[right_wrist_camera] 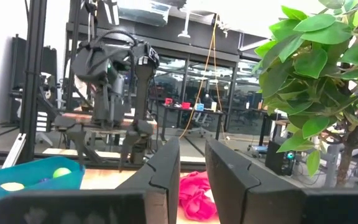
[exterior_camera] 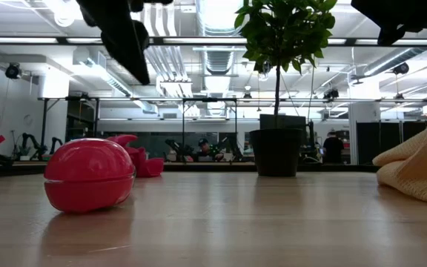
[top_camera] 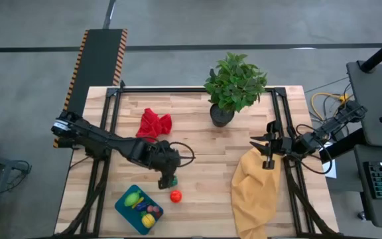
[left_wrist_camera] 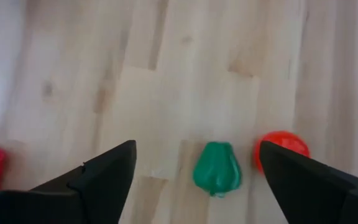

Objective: Pick and placing Produce into tupperware
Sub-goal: Put the green pepper into the blue bin

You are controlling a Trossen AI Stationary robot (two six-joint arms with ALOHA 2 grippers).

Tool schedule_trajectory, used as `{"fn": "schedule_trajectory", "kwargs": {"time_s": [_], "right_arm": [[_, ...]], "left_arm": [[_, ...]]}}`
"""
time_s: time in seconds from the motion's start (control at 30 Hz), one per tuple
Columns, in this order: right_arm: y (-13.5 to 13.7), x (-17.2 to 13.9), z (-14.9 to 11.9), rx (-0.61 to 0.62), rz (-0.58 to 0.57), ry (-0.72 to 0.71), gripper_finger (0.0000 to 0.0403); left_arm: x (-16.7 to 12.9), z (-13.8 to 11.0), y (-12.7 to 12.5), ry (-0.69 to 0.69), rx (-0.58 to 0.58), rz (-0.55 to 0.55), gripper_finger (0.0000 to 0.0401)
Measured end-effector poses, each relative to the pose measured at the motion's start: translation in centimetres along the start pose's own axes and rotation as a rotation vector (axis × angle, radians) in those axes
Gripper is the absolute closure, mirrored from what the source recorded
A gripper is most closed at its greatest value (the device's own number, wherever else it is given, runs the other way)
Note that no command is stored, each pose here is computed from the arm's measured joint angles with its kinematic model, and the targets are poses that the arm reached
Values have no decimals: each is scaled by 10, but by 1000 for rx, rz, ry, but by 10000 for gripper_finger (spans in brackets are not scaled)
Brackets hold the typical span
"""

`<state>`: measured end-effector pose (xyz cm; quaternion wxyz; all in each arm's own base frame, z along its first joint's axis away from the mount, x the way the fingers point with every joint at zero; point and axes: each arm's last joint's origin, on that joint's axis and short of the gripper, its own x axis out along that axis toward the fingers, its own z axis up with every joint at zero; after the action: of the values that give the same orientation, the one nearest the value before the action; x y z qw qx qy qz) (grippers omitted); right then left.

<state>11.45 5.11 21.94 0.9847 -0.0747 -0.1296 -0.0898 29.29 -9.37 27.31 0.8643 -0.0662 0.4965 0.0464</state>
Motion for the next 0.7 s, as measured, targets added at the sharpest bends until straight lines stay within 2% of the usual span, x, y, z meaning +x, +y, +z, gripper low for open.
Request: {"fn": "schedule_trajectory", "kwargs": {"time_s": [0.3,0.7], "right_arm": [[0,0,0,-2,0,1,335],[0,0,-1,-6,2,6,335]], "left_arm": [[32,-5,-9,143,0,-67,70],[62,-13,-12,235,7,-34,70]]}}
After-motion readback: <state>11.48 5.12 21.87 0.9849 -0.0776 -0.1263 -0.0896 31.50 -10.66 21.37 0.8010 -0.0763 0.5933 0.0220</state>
